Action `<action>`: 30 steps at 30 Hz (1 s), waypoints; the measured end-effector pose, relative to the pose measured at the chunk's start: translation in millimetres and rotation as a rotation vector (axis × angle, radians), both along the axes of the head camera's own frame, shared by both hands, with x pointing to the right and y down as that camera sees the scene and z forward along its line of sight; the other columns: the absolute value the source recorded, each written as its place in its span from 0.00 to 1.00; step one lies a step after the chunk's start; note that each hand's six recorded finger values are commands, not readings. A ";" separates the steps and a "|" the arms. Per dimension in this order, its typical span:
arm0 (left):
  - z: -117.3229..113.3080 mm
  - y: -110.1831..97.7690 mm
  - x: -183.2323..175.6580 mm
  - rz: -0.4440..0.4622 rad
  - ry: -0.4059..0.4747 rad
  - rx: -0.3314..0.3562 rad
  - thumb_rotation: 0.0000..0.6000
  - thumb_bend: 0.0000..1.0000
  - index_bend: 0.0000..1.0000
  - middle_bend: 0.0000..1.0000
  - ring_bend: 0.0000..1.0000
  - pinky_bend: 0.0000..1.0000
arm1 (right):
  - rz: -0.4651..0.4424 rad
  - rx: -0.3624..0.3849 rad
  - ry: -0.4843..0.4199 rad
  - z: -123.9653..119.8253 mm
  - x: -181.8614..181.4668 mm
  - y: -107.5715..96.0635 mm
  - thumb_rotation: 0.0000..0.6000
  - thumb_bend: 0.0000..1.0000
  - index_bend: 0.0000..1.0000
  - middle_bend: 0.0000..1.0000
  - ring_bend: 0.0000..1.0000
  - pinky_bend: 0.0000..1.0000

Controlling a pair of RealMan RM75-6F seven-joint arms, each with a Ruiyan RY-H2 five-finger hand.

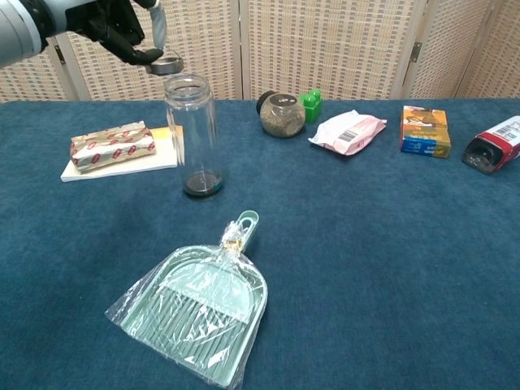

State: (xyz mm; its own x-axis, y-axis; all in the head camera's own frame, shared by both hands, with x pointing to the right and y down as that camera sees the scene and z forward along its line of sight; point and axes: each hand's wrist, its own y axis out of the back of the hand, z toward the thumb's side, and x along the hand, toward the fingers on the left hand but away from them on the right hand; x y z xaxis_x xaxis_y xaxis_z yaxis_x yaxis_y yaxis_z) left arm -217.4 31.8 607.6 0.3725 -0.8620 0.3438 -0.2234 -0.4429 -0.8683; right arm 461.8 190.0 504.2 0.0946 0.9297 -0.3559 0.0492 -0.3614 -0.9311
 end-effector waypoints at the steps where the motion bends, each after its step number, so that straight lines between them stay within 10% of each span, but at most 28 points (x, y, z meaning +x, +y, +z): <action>1: 1.3 -0.4 2.2 0.003 -0.001 -0.002 1.00 0.43 0.62 0.95 0.92 1.00 | 0.000 0.000 0.000 0.1 0.2 0.1 1.00 0.30 0.02 0.19 0.08 0.23; 30: 22.6 -7.5 14.8 0.007 -0.052 -0.020 1.00 0.43 0.59 0.96 0.92 1.00 | 0.017 -0.003 -0.004 1.4 8.9 1.8 1.00 0.30 0.02 0.19 0.08 0.23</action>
State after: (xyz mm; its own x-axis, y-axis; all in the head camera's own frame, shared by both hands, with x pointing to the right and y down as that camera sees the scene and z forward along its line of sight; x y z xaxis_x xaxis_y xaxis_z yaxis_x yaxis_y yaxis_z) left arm -202.6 24.3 630.2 0.3592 -0.8523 0.3801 -0.1748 -0.4616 -0.8697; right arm 470.7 191.9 505.6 0.0801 0.9300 -0.3587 0.0595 -0.3636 -0.9296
